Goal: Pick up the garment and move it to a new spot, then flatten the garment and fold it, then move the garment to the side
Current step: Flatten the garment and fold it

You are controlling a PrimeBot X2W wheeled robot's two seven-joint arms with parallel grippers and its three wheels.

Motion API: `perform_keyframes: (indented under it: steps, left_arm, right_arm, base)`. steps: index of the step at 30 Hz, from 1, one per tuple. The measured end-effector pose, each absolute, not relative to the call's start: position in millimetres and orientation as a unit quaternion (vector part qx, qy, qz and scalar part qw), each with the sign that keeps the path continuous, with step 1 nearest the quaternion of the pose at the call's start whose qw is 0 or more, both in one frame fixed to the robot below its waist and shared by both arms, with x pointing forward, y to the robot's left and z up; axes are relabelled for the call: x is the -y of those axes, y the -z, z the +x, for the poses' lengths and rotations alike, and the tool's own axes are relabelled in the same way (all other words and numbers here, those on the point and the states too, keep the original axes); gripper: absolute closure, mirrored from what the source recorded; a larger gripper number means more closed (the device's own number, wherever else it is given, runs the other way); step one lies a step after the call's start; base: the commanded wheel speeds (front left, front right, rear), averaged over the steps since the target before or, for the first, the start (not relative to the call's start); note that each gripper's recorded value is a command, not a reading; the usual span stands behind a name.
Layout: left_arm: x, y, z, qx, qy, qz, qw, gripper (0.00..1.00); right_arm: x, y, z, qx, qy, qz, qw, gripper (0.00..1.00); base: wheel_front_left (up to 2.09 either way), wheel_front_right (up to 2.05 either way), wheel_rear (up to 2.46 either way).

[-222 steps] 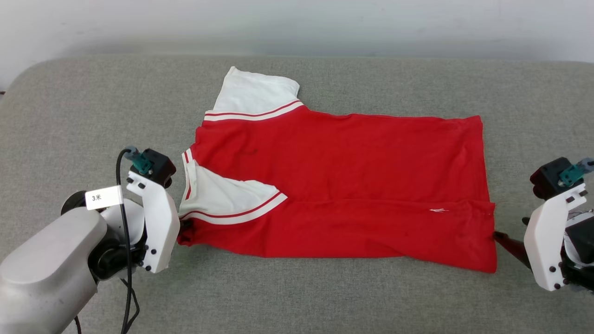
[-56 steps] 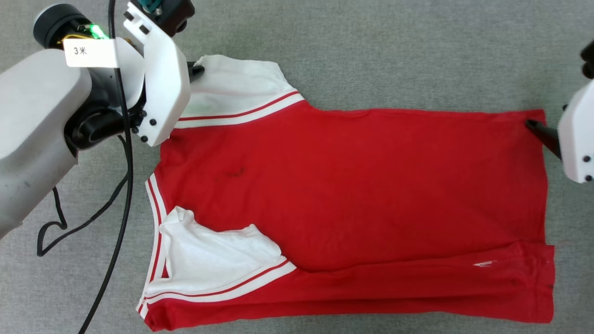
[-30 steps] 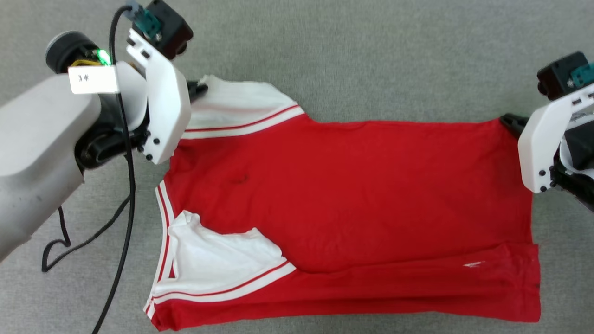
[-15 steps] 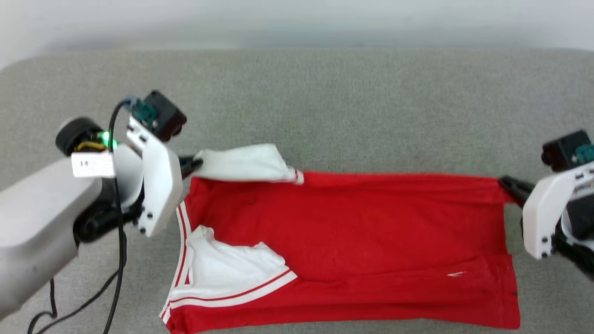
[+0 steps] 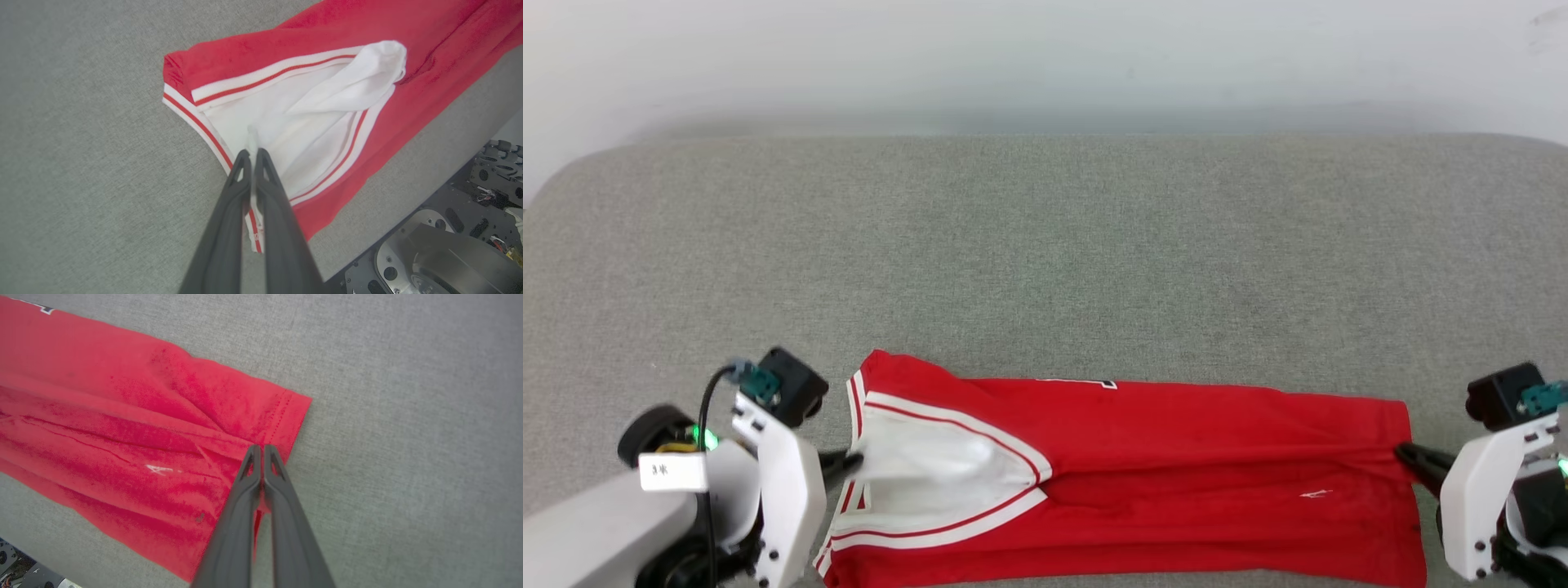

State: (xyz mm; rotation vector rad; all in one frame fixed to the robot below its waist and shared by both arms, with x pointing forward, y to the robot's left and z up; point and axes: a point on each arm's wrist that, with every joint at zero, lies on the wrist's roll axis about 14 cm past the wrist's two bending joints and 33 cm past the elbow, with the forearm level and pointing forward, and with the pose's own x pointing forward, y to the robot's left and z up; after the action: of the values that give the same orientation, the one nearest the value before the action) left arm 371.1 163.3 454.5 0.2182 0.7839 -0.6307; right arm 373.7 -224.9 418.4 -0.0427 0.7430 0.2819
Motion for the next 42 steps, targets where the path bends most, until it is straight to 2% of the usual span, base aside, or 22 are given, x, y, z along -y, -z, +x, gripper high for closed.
perform_keyframes:
  steps: [12,13,14,15,21,27,30,40,42]
  left_arm:
    - [-165.0,-390.6,332.6,-0.456,0.289,0.067,0.839,1.0]
    - [-164.6,-388.1,331.6,-0.458,0.288,0.064,0.838,1.0]
    - [-165.0,-387.0,332.1,-0.457,0.286,0.063,0.84,0.41]
    - [-166.2,-387.4,334.3,-0.453,0.281,0.064,0.844,0.0]
    - [-165.6,-411.5,350.5,-0.38,0.258,0.054,0.887,0.0]
    - [-174.6,-454.2,374.1,-0.256,0.202,0.039,0.944,0.0]
    - [-185.2,-470.3,381.2,-0.202,0.169,0.042,0.964,0.0]
    - [-212.3,-497.5,391.6,-0.105,0.064,0.023,0.992,0.0]
    - [-215.3,-515.5,398.7,-0.063,0.043,0.023,0.997,0.0]
  right_arm:
    - [228.0,-371.7,343.7,-0.432,-0.13,-0.009,0.893,1.0]
    - [228.1,-370.4,343.3,-0.432,-0.129,-0.008,0.892,0.7]
    - [227.5,-371.0,344.3,-0.427,-0.129,-0.007,0.895,0.09]
    - [225.8,-372.0,345.1,-0.422,-0.13,-0.003,0.897,0.0]
    - [221.2,-396.4,352.4,-0.375,-0.136,0.027,0.916,0.0]
    - [243.0,-430.4,361.8,-0.334,-0.121,0.042,0.934,0.0]
    - [252.8,-441.9,366.8,-0.329,-0.115,0.042,0.936,0.0]
    - [259.0,-429.8,366.3,-0.405,-0.109,0.079,0.904,0.0]
    - [256.5,-423.9,367.0,-0.422,-0.112,0.084,0.896,0.0]
  base:
    - [0.0,0.0,0.0]
    - [0.0,0.0,0.0]
    - [0.0,0.0,0.0]
    - [0.0,0.0,0.0]
    - [0.0,0.0,0.0]
    - [0.0,0.0,0.0]
    - [0.0,0.0,0.0]
    - [0.0,0.0,0.0]
    - [0.0,0.0,0.0]
